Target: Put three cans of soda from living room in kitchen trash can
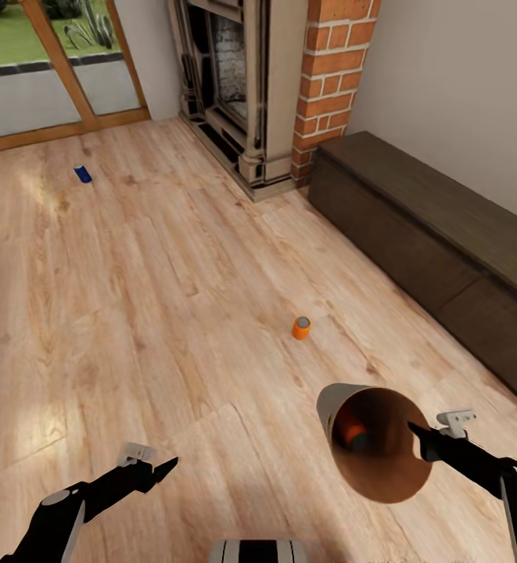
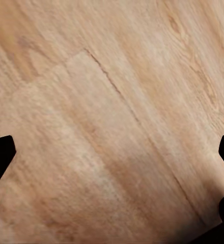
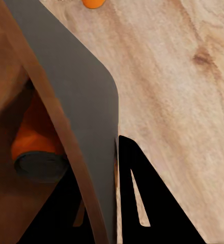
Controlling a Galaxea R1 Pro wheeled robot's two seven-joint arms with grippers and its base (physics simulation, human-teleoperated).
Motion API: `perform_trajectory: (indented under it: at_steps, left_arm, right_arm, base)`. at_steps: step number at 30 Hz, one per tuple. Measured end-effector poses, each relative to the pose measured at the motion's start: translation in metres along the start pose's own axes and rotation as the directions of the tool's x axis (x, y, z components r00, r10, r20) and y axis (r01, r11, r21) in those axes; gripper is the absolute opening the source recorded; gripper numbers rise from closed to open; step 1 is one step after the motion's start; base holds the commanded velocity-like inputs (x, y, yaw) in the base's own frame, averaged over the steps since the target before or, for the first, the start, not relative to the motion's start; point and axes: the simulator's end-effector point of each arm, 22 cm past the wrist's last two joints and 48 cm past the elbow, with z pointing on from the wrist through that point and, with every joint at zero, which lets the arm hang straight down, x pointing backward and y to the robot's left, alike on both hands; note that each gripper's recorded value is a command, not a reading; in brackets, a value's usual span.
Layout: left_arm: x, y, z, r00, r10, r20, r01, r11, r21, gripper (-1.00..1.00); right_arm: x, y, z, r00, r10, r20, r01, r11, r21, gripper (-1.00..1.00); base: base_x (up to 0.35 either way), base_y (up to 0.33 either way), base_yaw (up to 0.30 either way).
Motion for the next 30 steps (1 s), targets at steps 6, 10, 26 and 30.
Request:
perform_trajectory:
  at_steps: [6,10,26,30]
  left_arm:
    - [-0.002,0.0,-0.001,1.0,0.002,0.004,-0.002,1.0,0.0,1.0]
    - [-0.003,-0.001,-0.001,1.0,0.003,0.007,-0.003,1.0,0.0,1.0]
    - [-0.005,-0.003,-0.001,1.0,0.011,0.014,-0.011,1.0,0.001,1.0]
    - [-0.005,-0.002,-0.001,1.0,0.014,0.017,-0.014,1.0,-0.001,1.0]
  right_arm:
    - [0.015,0.002,-0.002,0.997,0.073,0.011,-0.072,0.996,-0.059,-1.0]
    - [0.014,0.001,-0.003,0.997,0.069,0.022,-0.067,0.996,-0.065,-1.0]
    - [0.009,0.005,-0.001,0.997,0.009,0.078,-0.003,0.997,-0.075,-1.0]
    - [0.004,0.005,-0.001,0.994,-0.016,0.109,0.024,0.997,-0.074,-1.0]
  base:
    - [0.127,0.268,-0.231]
    - [0.25,0.113,-0.242]
    - [0.291,0.093,-0.213]
    - [0.284,0.002,-0.024]
